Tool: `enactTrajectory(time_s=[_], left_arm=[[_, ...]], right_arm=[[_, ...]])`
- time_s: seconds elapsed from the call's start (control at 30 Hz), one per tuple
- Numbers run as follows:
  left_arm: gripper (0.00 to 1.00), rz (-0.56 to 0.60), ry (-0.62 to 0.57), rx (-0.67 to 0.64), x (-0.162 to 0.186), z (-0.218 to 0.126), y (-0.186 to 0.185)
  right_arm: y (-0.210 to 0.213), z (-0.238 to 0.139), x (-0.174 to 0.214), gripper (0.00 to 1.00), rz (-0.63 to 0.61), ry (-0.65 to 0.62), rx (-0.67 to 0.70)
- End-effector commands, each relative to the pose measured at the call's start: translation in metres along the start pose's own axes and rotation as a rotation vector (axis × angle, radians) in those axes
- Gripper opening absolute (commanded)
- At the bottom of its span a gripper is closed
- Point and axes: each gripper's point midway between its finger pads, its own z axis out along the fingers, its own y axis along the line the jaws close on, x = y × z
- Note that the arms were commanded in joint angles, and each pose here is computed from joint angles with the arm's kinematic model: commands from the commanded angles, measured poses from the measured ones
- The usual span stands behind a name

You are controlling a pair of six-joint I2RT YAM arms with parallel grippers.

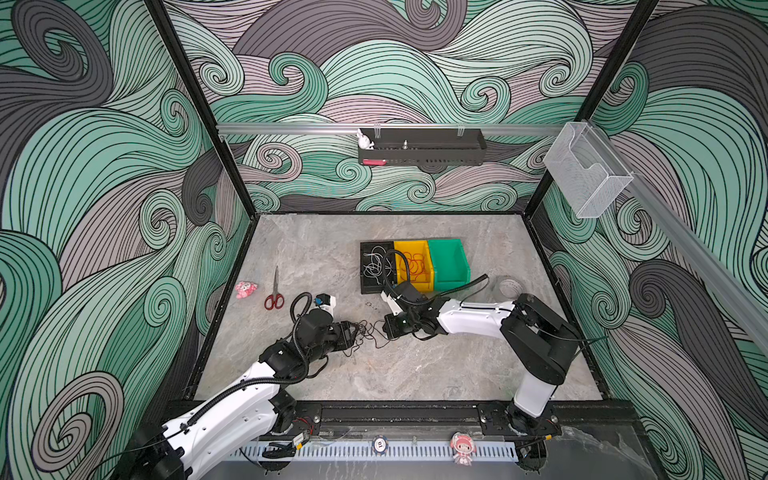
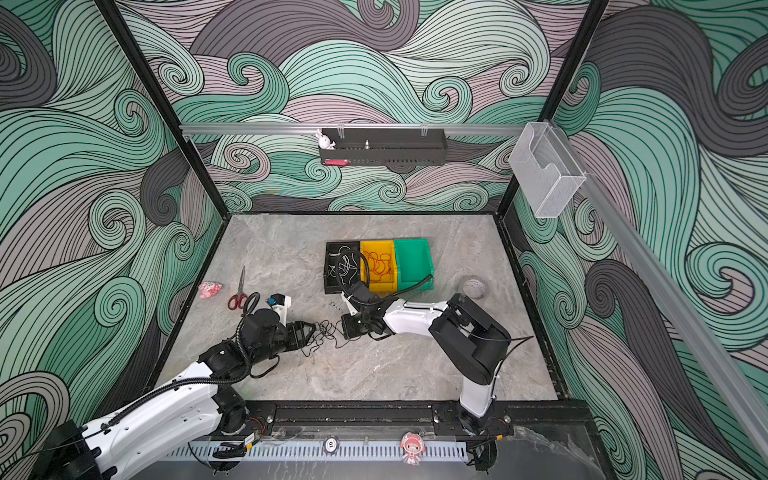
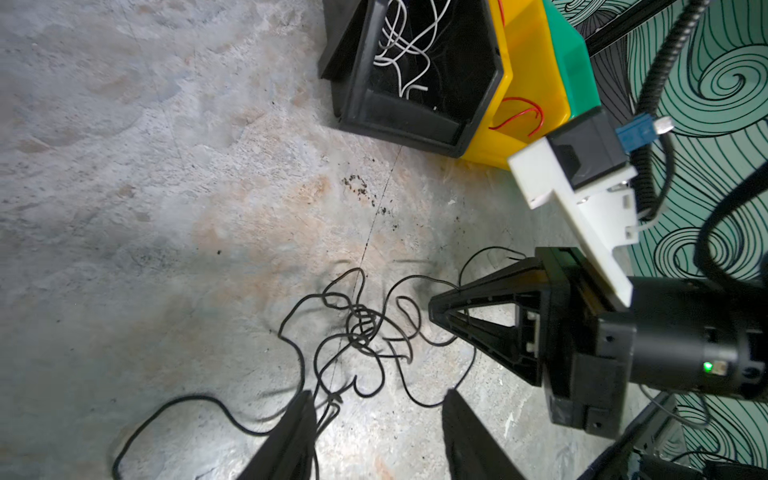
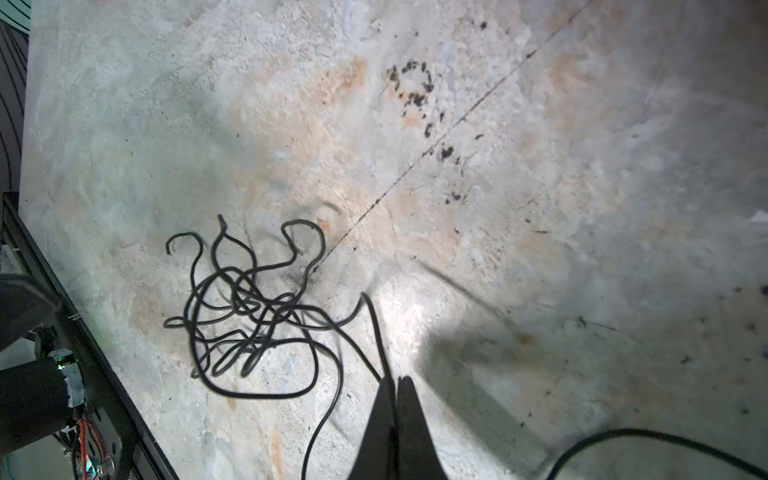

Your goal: Untangle the cables

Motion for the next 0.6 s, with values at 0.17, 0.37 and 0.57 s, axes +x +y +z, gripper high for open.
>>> enactTrajectory(time_s=[0.17, 0.37, 0.57], left_arm=[[0.53, -0.038, 0.079, -0.051, 0.027, 0.011, 0.023], [0.47, -0.046, 0.112, -0.035, 0.032, 0.019, 0.02], [0.31, -0.059, 0.13, -0.057, 0.038, 0.024, 0.026]], right_arm=[[0.001, -0.01, -0.004, 0.0, -0.013, -0.025, 0.001], [0.003, -0.012, -0.004, 0.0, -0.008, -0.03, -0.01], [0.005, -0.013, -0.005, 0.0, -0.004, -0.038, -0.018]])
